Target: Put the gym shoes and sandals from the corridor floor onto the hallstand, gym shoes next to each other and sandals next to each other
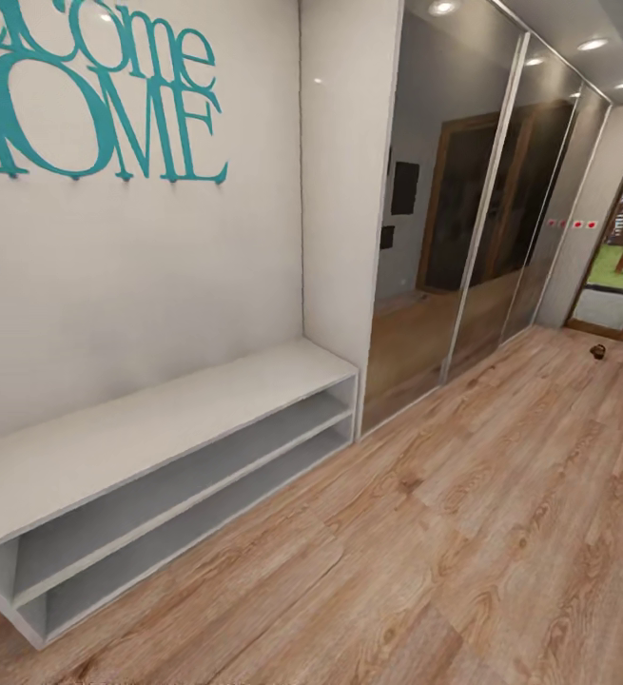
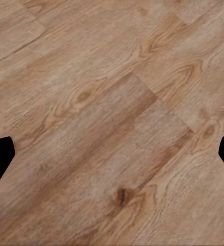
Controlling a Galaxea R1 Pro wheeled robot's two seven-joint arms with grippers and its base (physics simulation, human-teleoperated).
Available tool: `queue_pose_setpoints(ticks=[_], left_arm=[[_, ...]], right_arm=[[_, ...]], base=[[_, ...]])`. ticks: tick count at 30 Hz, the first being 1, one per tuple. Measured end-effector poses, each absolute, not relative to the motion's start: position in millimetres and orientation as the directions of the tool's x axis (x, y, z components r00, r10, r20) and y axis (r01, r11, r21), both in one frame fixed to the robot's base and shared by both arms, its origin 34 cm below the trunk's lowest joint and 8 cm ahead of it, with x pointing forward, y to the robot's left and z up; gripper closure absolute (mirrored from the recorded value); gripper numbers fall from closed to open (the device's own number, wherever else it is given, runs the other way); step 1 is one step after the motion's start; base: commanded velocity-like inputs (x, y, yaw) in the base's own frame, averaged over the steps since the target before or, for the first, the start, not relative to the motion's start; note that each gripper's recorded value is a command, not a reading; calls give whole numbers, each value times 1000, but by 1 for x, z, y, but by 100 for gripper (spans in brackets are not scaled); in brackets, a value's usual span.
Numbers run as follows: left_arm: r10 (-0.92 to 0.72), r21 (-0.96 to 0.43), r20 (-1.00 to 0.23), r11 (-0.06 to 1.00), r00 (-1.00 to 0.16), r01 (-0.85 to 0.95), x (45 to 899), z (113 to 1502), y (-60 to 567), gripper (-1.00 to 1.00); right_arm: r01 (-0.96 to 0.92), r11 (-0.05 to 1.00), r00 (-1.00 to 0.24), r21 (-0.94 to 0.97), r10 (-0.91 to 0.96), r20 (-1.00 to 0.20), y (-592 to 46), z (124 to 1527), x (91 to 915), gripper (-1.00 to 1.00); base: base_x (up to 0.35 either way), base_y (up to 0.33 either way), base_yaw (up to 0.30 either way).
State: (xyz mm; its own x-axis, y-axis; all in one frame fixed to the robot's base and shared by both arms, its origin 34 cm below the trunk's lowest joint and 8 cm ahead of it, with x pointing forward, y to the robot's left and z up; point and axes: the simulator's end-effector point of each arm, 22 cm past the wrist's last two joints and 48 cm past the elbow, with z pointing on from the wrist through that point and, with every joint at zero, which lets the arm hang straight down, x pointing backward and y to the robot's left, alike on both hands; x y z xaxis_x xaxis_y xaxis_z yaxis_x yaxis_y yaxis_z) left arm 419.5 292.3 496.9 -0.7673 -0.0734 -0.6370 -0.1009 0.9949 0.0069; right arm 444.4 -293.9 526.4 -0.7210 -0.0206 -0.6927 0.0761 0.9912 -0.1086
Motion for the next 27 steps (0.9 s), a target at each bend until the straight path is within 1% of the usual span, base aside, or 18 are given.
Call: queue_pose_setpoints(ticks=[27], left_arm=[[-73,9,-623,995,-779,-100,413,492,292,-100]], right_arm=[[74,991,-733,-107,-19,-680,-292,521,439,-100]], base=[[0,0,258]])
